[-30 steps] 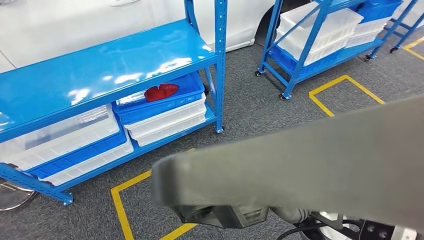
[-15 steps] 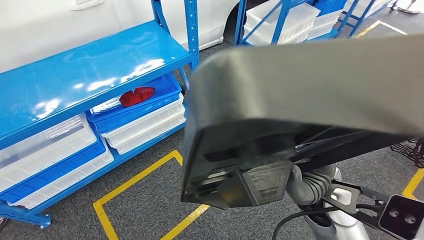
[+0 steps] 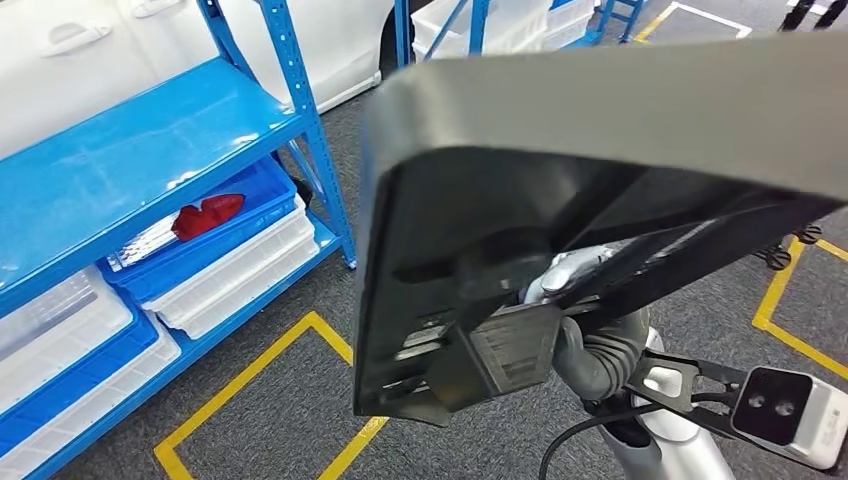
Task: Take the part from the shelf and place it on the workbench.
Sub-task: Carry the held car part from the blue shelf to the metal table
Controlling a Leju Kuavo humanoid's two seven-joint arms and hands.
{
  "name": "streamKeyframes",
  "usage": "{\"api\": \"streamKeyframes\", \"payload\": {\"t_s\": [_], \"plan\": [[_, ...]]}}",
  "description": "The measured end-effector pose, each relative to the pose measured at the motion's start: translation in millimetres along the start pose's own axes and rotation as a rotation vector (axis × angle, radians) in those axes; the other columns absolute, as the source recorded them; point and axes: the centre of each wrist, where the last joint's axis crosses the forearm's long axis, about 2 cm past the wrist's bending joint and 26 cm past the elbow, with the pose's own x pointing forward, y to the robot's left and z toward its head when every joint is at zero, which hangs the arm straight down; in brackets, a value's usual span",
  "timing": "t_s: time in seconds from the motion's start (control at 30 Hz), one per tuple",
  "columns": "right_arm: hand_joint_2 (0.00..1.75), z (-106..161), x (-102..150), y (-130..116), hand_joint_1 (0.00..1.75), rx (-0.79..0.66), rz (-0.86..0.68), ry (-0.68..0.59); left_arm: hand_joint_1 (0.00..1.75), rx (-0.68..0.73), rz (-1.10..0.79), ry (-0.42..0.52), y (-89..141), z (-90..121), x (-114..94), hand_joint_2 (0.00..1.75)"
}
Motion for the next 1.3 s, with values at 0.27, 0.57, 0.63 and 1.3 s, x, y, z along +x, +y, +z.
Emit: {"api": "streamKeyframes", "payload": {"t_s": [0.27, 0.57, 0.63, 1.3], "plan": [[1.75, 6.6, -8.8, -1.1, 1.75, 0.006, -0.008, 0.055, 0.0, 0.018, 0.004, 0.003, 3.7, -2.1, 2.4, 1.75], [1.75, 7.4, -13.2, -3.5, 1.75, 0.01, -0.003, 0.081, 0.0, 0.046, 0.007, 0.039, 5.5, -2.3, 2.4, 1.75], [1.75, 7.6, -15.5, -4.7, 1.75, 0.008, -0.011, 0.085, 0.0, 0.061, 0.017, 0.047, 6.0, -2.4, 2.3, 1.75], [1.75, 3.5, -31.8, -12.3, 1.75, 0.041, -0.056, 0.106, 0.0, 0.048, 0.042, 0.062, 4.5, 3.1, -7.5, 1.75]]}}
